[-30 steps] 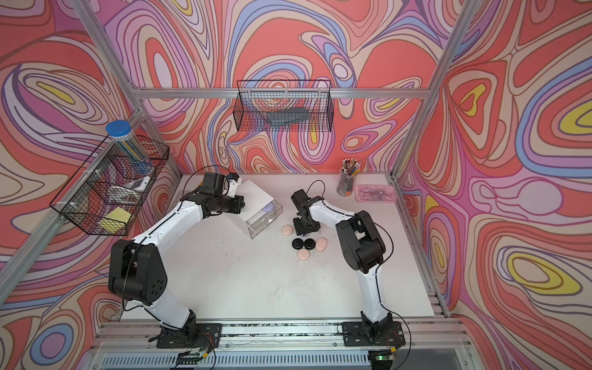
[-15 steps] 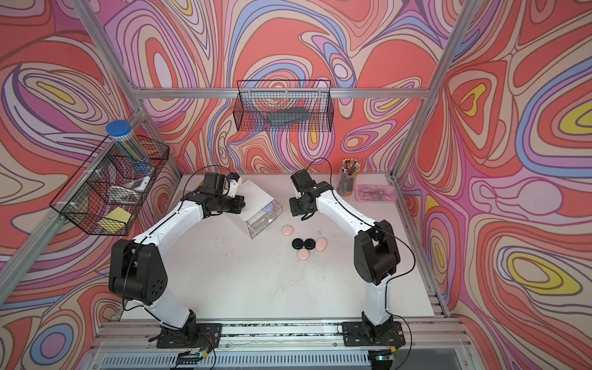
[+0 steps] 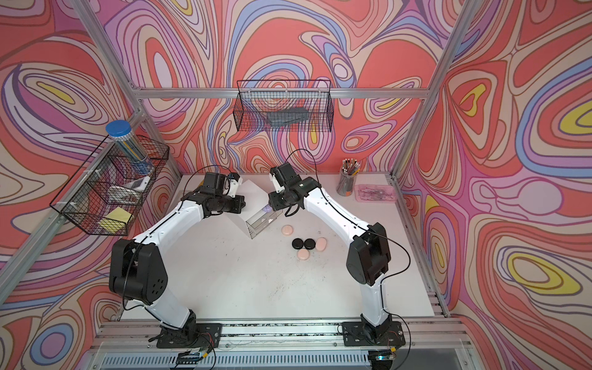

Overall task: Put the bluetooth earphones in the drawer according to color
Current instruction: Place the bluetooth earphone in the drawer.

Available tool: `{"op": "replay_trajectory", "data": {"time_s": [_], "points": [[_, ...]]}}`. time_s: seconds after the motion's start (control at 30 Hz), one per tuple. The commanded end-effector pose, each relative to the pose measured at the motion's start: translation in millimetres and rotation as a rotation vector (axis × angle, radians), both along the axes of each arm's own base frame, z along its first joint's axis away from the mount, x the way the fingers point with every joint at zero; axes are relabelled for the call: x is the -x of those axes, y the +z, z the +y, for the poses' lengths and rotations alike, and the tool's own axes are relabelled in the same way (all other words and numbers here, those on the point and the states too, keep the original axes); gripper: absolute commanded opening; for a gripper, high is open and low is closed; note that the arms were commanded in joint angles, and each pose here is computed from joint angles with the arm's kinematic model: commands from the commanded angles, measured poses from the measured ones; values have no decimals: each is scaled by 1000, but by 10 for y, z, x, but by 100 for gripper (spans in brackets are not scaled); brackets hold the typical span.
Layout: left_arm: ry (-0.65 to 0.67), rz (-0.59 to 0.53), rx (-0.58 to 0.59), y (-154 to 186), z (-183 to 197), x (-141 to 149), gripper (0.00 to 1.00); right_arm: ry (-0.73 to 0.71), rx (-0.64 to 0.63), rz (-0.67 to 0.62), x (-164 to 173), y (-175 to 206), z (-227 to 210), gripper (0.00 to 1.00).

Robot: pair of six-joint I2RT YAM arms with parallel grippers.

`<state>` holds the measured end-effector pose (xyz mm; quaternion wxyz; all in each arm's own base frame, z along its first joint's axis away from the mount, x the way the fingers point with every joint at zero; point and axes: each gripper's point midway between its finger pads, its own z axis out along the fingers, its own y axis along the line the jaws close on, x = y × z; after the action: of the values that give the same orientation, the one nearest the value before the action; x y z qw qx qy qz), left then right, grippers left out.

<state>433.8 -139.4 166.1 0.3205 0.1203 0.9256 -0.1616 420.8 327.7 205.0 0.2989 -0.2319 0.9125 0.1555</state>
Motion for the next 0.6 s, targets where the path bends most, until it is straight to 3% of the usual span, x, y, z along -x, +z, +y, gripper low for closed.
{"op": "replay_trajectory", "data": {"time_s": [0.0, 0.57], "points": [[-13, 169, -56, -418, 35, 254, 0, 36, -10, 22, -8, -137, 161, 43], [-15, 169, -52, -401, 27, 255, 0, 100, -63, 54, 9, -358, 509, 44]]}}
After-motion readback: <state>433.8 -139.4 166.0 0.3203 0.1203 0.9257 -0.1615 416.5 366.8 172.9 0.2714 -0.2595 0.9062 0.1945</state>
